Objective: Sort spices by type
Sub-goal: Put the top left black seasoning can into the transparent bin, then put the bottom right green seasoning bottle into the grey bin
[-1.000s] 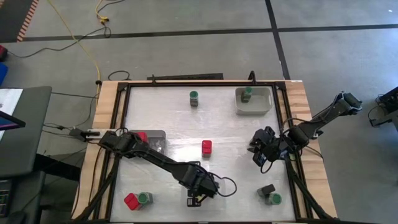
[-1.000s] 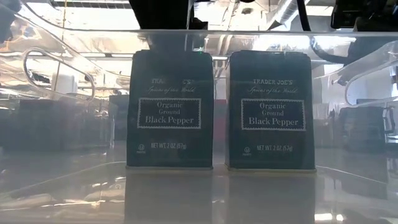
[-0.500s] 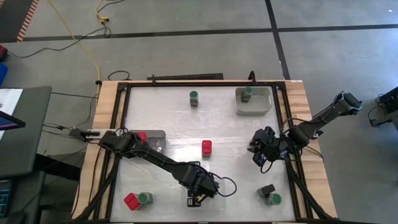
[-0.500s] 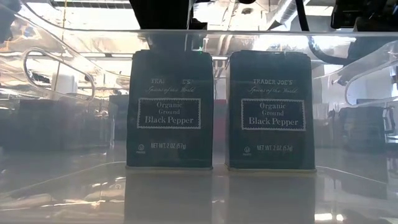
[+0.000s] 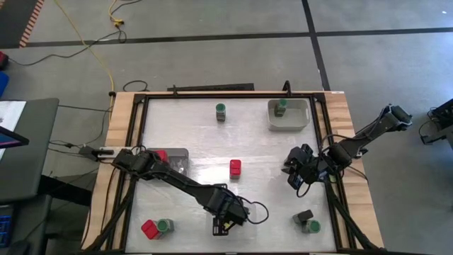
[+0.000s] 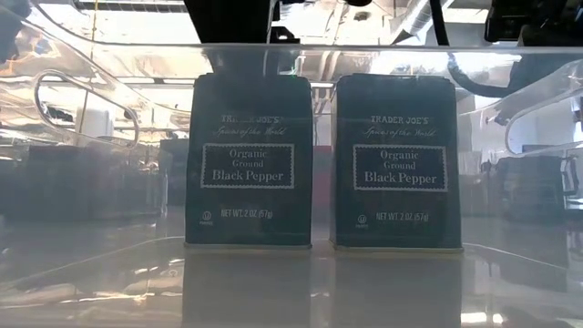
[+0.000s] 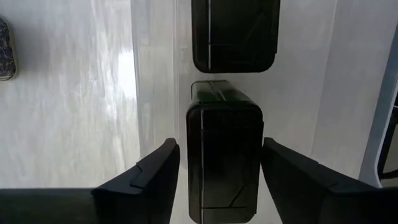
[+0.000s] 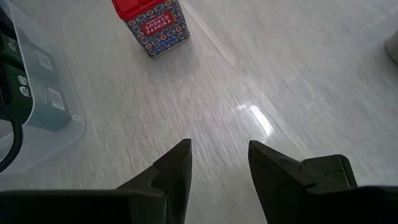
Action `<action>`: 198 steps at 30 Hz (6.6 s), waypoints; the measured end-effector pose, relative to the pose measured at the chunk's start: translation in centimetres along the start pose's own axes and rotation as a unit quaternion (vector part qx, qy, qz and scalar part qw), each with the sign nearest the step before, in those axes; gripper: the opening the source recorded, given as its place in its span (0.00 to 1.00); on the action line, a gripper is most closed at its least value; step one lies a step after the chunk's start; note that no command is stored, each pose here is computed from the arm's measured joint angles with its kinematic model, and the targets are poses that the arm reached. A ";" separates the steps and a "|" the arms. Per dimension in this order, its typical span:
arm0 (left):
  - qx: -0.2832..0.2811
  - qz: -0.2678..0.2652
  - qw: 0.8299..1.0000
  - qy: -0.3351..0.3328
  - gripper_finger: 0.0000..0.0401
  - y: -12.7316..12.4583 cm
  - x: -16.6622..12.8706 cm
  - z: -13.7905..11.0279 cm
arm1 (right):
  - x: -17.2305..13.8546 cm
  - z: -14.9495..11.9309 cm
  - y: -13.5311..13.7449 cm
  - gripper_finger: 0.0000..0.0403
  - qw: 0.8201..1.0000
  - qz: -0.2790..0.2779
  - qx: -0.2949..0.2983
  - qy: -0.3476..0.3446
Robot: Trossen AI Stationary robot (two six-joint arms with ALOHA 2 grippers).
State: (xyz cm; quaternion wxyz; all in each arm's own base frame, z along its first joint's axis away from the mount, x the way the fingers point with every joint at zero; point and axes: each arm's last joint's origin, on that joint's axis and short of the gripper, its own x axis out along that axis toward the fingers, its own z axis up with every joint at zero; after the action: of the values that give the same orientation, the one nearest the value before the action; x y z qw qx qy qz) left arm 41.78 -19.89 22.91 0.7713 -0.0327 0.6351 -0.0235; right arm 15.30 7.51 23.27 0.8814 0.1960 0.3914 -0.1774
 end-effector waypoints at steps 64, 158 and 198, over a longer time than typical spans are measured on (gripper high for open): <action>-0.117 0.080 0.938 -0.315 0.54 8.7 -12.0 -11.7 | 0.6 2.1 0.2 0.78 0.995 0.030 0.078 -0.054; -0.176 0.062 0.903 -0.386 0.54 16.9 -12.5 -19.1 | -7.6 -4.9 13.5 0.75 0.881 -0.127 0.345 0.298; -0.187 0.058 0.901 -0.387 0.54 16.9 -12.5 -19.1 | -2.5 -10.5 17.1 0.96 0.872 -0.197 0.336 0.296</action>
State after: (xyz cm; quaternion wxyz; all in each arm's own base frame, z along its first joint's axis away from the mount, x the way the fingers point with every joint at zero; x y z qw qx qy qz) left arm 20.55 -2.48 30.13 0.9362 -0.1459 0.2796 0.1552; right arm 15.13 27.68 22.20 0.5522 0.4429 0.5807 -0.4020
